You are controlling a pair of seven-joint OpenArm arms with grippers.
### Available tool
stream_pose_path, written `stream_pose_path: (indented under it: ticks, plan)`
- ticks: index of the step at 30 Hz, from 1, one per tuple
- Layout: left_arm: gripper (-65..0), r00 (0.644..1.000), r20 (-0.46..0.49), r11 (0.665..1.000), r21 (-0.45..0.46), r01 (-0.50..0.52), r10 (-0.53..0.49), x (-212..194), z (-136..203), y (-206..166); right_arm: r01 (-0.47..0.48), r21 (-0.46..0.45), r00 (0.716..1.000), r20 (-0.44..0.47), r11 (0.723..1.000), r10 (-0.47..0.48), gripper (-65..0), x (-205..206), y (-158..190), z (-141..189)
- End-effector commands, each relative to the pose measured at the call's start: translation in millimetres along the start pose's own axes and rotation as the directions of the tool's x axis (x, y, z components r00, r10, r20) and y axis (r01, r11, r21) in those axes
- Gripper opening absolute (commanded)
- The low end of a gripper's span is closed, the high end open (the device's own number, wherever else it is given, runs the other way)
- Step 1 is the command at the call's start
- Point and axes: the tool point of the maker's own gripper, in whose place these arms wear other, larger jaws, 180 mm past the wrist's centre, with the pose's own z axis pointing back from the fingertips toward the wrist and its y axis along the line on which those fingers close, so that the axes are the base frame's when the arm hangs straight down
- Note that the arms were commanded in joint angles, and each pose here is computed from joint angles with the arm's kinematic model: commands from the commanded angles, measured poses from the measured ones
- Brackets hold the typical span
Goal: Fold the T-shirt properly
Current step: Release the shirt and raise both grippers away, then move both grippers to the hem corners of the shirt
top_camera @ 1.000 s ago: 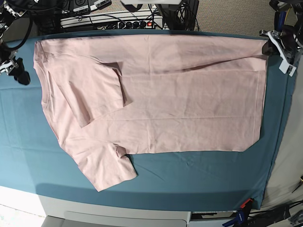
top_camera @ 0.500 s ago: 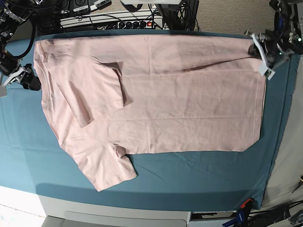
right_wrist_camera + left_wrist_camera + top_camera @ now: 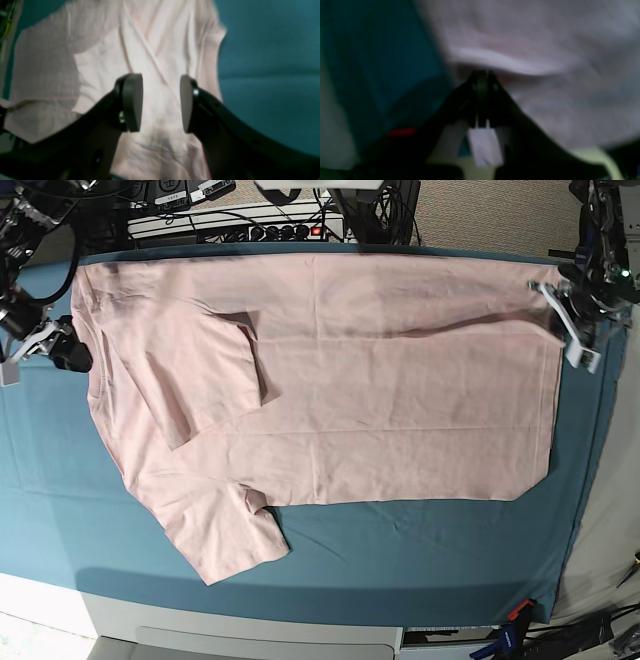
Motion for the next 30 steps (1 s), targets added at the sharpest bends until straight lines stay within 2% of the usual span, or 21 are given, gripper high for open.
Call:
stream_pose_path:
  ticks: [1, 6, 10, 13, 17, 20, 22, 27, 30]
  plan:
    - [-65.0, 0.999, 0.041, 0.999, 0.031, 0.01, -0.011, 15, 4, 9, -0.026, 0.009, 0.998, 0.051, 1.0, 0.026, -40.1, 17, 4, 5]
    - [-65.0, 0.993, 0.117, 0.999, 0.034, -0.01, 0.006, 46, 4, 13, 0.015, 0.033, 0.998, 0.053, 0.999, -0.017, -40.1, 4, 10, -6]
    - [-65.0, 0.981, 0.193, 0.999, 0.033, -0.01, 0.004, 77, 6, 15, 0.012, -0.014, 0.999, 0.031, 1.0, -0.012, -40.1, 0, 5, -14]
    - [-65.0, 0.97, 0.244, 1.0, 0.0, 0.005, -0.004, 98, 6, 13, -0.016, -0.073, 0.994, 0.106, 0.997, 0.024, -40.1, 26, -3, -19]
    - [-45.8, 0.955, 0.286, 0.996, -0.047, -0.073, 0.084, 122, -6, 25, -0.086, -0.179, 0.978, 0.172, 0.98, 0.117, -40.0, 70, -12, -27]
    - [-44.8, 0.948, 0.272, 0.986, -0.078, -0.15, 0.166, 137, -25, 40, -0.136, -0.208, 0.975, 0.147, 0.969, 0.168, -40.0, 91, -9, -49]
    - [-44.8, 0.948, 0.242, 0.977, -0.105, -0.187, 0.208, 145, -40, 44, -0.158, -0.187, 0.975, 0.123, 0.97, 0.183, -40.0, 100, -1, -71]
    - [-44.8, 0.968, 0.157, 0.967, -0.199, -0.162, 0.195, 172, -72, 27, -0.175, -0.129, 0.979, 0.086, 0.976, 0.187, -40.0, 122, 16, -130]
    - [-44.8, 0.975, 0.139, 0.97, -0.196, -0.146, 0.175, 193, -81, 26, -0.171, -0.141, 0.979, 0.091, 0.975, 0.185, -39.9, 140, 17, -153]
